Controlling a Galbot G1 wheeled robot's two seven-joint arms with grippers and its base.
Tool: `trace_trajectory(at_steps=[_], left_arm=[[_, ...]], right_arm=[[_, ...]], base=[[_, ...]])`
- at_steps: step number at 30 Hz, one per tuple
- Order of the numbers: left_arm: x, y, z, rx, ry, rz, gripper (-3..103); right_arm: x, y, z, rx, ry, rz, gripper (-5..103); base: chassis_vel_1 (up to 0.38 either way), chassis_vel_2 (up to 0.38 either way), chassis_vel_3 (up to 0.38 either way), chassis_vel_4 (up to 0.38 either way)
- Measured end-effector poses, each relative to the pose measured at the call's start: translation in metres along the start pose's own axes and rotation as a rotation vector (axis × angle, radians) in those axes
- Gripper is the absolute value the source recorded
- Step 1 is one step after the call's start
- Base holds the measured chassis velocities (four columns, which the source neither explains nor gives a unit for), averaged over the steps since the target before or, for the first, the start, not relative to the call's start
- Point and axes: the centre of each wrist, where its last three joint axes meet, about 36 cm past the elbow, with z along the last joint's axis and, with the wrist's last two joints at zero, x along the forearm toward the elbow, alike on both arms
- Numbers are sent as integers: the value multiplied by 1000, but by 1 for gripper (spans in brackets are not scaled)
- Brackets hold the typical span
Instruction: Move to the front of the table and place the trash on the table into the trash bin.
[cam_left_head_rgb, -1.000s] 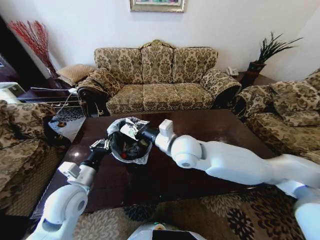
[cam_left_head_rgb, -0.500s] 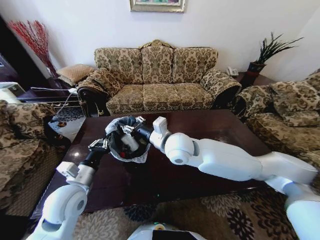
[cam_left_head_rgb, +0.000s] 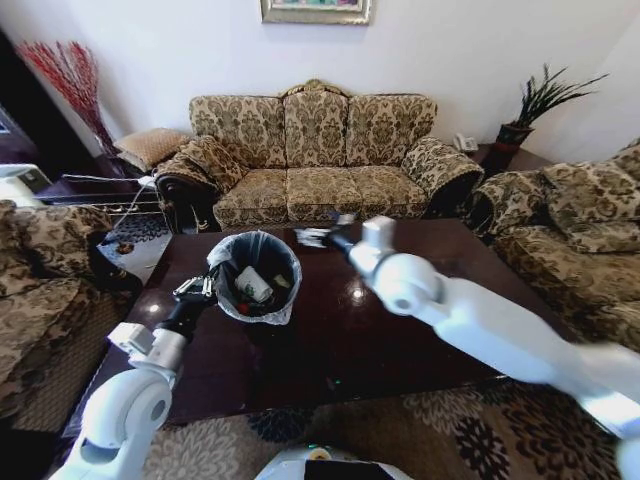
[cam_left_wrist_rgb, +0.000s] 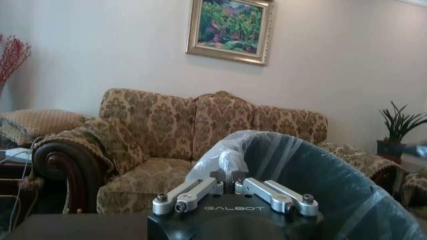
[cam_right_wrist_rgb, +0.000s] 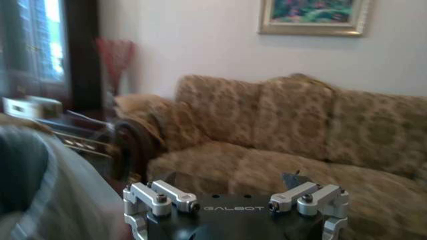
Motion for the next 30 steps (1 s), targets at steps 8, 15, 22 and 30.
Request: trace_trajectory(at_steps=[8,15,22,30], left_arm=[[7,0,-1,19,-9,-31,3],[8,0,0,22,-15,-10,3],[8,0,2,23,-13,-8,3],[10,0,3,22,-7,-7,3]], right_arm=[[44,-18,87,-5,108,176,100],[89,-20,147,-73,138,293,100],[107,-18,170,-107,145,325,100],[102,-17,185,-130,106,293,100]], base=[[-9,-11,16,26],[-117,-119,115,114],[-250,-255,251,257],[-265,-267,291,288]])
